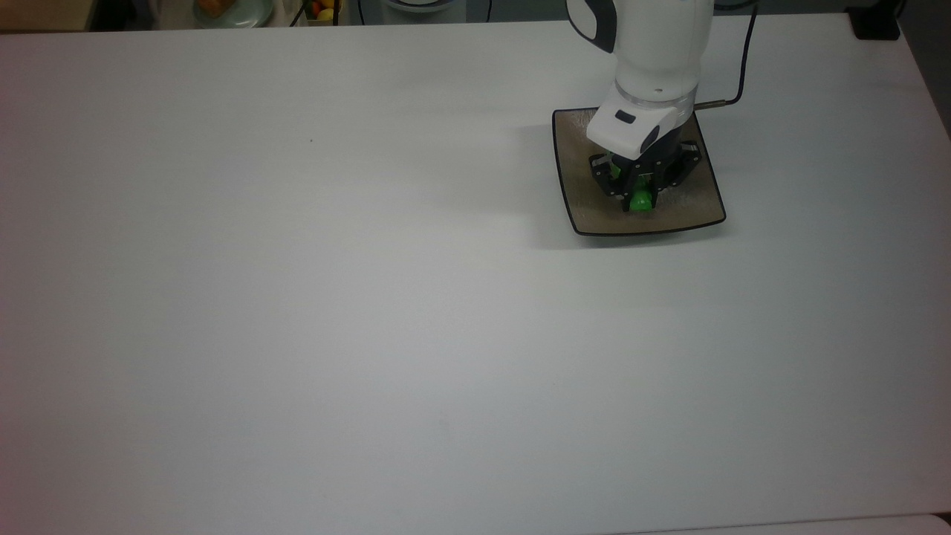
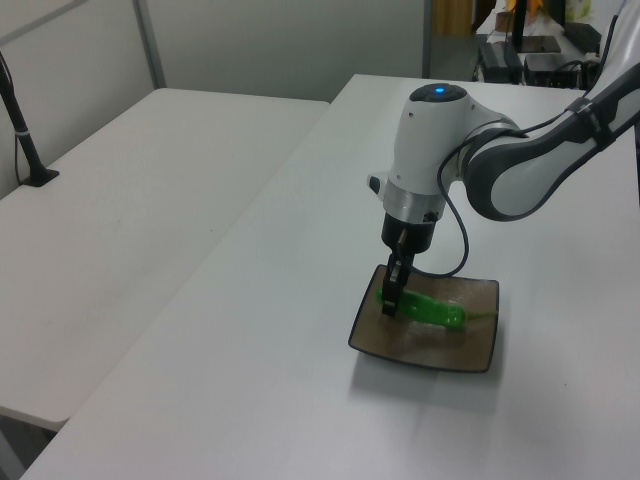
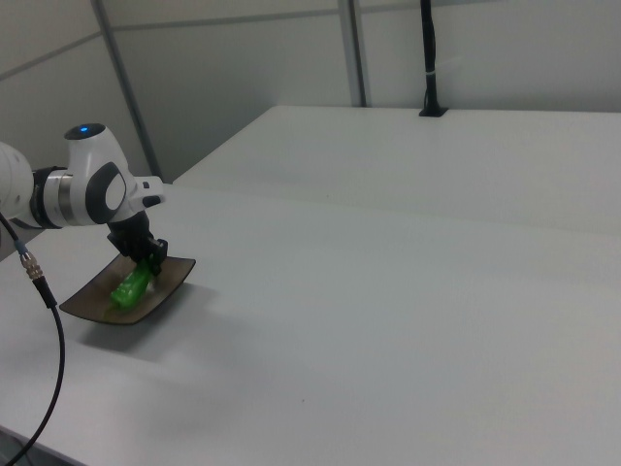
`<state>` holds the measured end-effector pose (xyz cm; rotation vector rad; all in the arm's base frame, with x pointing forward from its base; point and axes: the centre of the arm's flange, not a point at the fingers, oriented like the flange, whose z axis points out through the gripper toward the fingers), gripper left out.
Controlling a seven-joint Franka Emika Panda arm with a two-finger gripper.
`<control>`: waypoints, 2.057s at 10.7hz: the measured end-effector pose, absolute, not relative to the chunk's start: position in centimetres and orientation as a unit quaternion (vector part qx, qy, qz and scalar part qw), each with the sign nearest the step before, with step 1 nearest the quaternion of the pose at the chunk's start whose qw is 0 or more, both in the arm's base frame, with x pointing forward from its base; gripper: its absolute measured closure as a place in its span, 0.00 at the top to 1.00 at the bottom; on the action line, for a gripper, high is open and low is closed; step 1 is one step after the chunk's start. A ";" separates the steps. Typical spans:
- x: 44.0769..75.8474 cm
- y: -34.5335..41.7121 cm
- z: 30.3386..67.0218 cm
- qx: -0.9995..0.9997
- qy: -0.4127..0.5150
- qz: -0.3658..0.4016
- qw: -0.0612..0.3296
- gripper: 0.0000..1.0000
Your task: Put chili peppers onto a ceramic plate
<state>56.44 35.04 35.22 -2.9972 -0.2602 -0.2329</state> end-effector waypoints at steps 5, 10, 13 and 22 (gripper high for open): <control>56.5 35.1 34.6 -0.992 -0.085 -0.074 0.061 0.45; 56.5 35.1 34.7 -0.992 -0.084 -0.075 0.061 1.00; 56.8 35.0 35.7 -0.991 -0.082 -0.082 0.065 1.00; 53.1 19.4 57.5 -1.000 0.008 -0.009 0.021 1.00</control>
